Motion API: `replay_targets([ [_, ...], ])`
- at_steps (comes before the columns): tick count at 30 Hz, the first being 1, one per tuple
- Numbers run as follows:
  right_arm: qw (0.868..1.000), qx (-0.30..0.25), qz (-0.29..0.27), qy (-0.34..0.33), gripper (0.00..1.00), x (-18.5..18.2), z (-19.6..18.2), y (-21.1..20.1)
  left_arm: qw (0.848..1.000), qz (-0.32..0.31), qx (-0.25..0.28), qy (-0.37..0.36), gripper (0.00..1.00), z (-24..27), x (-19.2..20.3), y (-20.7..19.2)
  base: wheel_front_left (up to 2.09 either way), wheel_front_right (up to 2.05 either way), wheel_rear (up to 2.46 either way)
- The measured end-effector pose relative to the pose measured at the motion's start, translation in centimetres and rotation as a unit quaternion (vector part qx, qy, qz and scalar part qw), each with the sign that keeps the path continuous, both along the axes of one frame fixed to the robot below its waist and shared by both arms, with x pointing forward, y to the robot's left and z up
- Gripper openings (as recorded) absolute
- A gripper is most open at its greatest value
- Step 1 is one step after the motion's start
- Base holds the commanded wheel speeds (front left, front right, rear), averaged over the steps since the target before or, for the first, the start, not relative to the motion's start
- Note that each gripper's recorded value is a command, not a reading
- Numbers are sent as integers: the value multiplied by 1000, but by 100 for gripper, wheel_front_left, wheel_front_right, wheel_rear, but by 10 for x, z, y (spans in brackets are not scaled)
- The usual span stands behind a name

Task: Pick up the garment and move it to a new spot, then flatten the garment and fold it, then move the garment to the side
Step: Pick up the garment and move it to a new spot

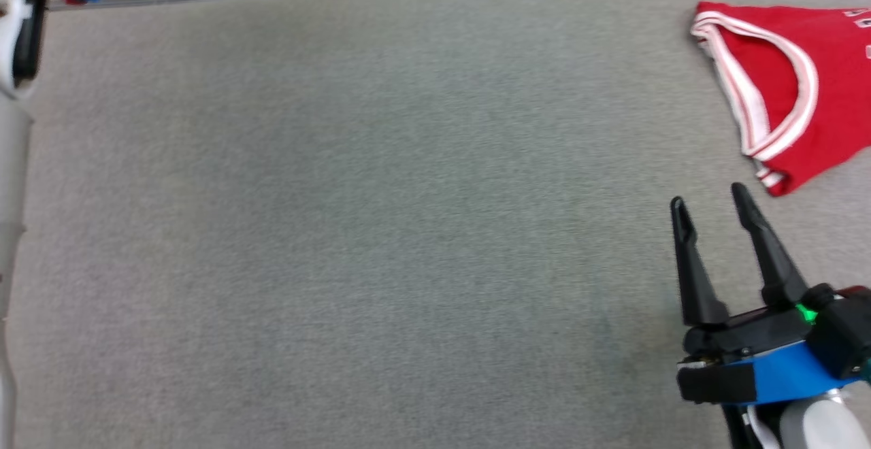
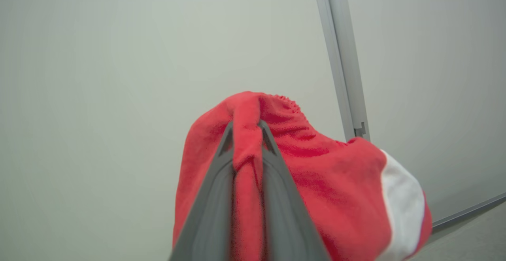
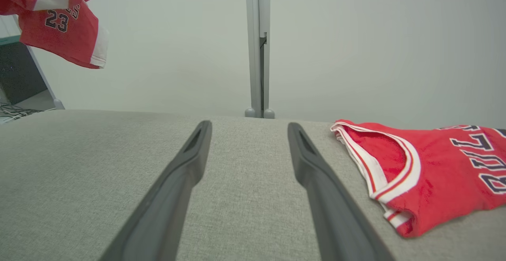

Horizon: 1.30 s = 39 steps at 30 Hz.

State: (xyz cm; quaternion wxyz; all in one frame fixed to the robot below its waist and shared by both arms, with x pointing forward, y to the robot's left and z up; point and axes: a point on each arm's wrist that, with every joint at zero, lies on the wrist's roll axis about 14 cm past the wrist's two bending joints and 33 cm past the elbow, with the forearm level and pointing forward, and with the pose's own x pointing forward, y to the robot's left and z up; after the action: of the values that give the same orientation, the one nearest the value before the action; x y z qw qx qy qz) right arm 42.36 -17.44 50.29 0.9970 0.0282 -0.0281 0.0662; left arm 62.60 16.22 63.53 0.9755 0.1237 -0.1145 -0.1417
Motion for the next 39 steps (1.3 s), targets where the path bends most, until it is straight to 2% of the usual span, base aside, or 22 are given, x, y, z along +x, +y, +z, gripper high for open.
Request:
replay_targets([
  [3,1000,12,-14,-2,100,-12,2,-3,997,-70,-2,-38,0,27,-8,-56,0,0,0],
  [8,999,35,-34,-19,100,-27,13,-9,985,-159,-8,-73,0,55,-32,-127,0,0,0],
  [12,997,42,-51,-26,100,-40,19,-18,971,-229,-13,-66,0,55,-62,-181,0,0,0],
  [16,996,47,-65,-36,100,-47,24,-26,963,-267,-14,-42,0,37,-82,-209,0,0,0],
  [23,996,54,-62,-37,100,-44,23,-23,956,-288,-34,45,0,-36,-112,-221,0,0,0],
  [30,996,59,-60,-39,100,-44,23,-21,955,-256,-65,138,0,-112,-146,-204,0,0,0],
  [39,996,65,-52,-42,100,-42,24,-16,937,-241,-51,246,0,-195,-215,-187,0,0,0],
])
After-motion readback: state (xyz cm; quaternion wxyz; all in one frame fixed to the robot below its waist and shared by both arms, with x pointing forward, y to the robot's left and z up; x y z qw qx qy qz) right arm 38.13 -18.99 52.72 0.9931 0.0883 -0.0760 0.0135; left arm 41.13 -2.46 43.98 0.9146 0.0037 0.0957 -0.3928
